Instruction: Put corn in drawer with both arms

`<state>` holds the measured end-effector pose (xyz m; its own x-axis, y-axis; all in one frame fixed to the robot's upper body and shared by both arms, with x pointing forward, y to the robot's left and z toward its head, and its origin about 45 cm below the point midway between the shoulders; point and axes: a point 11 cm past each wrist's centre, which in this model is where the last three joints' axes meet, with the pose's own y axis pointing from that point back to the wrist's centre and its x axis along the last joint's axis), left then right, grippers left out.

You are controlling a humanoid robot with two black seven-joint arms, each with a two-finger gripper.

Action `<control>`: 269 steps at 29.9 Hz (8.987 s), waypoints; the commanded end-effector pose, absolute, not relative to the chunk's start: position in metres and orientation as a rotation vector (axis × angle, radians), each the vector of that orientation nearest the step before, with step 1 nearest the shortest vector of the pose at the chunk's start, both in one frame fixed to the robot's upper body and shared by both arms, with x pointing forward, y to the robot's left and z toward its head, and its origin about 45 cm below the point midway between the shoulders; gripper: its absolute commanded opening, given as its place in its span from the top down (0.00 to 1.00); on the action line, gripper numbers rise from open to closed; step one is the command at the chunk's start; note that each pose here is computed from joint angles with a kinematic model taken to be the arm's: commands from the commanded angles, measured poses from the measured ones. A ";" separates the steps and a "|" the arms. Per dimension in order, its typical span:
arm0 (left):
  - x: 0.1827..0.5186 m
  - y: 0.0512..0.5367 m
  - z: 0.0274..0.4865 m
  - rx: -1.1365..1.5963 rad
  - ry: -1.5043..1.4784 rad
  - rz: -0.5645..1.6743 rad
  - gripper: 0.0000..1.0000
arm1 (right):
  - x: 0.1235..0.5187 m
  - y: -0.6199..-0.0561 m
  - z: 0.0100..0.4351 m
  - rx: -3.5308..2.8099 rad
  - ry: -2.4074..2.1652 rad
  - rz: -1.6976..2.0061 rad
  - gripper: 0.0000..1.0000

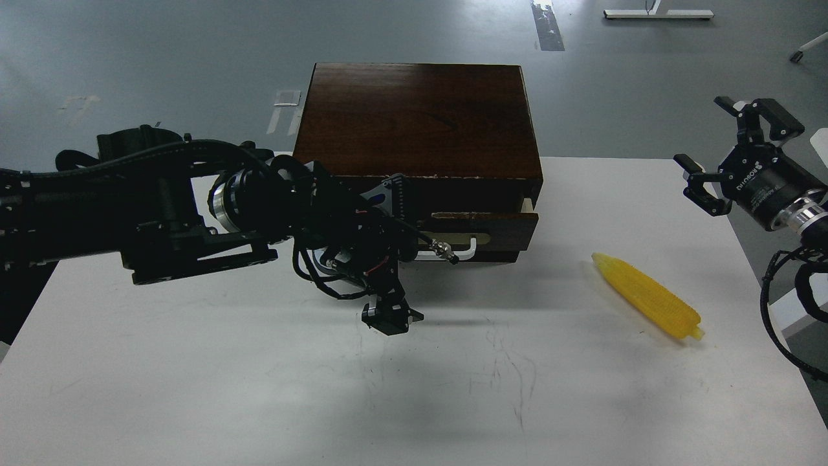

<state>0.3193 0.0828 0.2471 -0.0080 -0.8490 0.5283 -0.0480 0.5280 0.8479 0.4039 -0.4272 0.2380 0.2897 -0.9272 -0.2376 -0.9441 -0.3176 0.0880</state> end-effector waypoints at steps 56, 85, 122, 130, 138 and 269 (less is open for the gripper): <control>0.289 0.076 0.239 0.796 -1.560 -0.956 0.02 | 0.396 -0.434 0.233 -2.466 1.814 0.398 0.00; 0.290 0.084 0.235 0.832 -1.555 -1.000 0.02 | 0.395 -0.436 0.233 -2.465 1.818 0.398 0.00; 0.290 0.070 0.254 0.817 -1.631 -1.018 0.02 | 0.393 -0.434 0.228 -2.466 1.819 0.413 0.00; 0.292 0.067 0.260 0.819 -1.649 -1.019 0.02 | 0.393 -0.433 0.227 -2.467 1.815 0.416 0.00; 0.298 0.064 0.276 0.812 -1.678 -0.958 0.02 | 0.392 -0.435 0.226 -2.466 1.822 0.419 0.00; 0.416 0.308 0.309 -0.300 0.100 0.954 0.02 | 0.421 -0.125 0.381 -3.140 -0.586 -2.538 0.95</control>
<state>0.4159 0.3086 0.3094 0.5773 0.7878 -0.2145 -0.8150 0.5403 -0.2092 0.4256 -0.1435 0.3963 0.3654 0.6337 0.6818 -0.3671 -0.5750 0.7312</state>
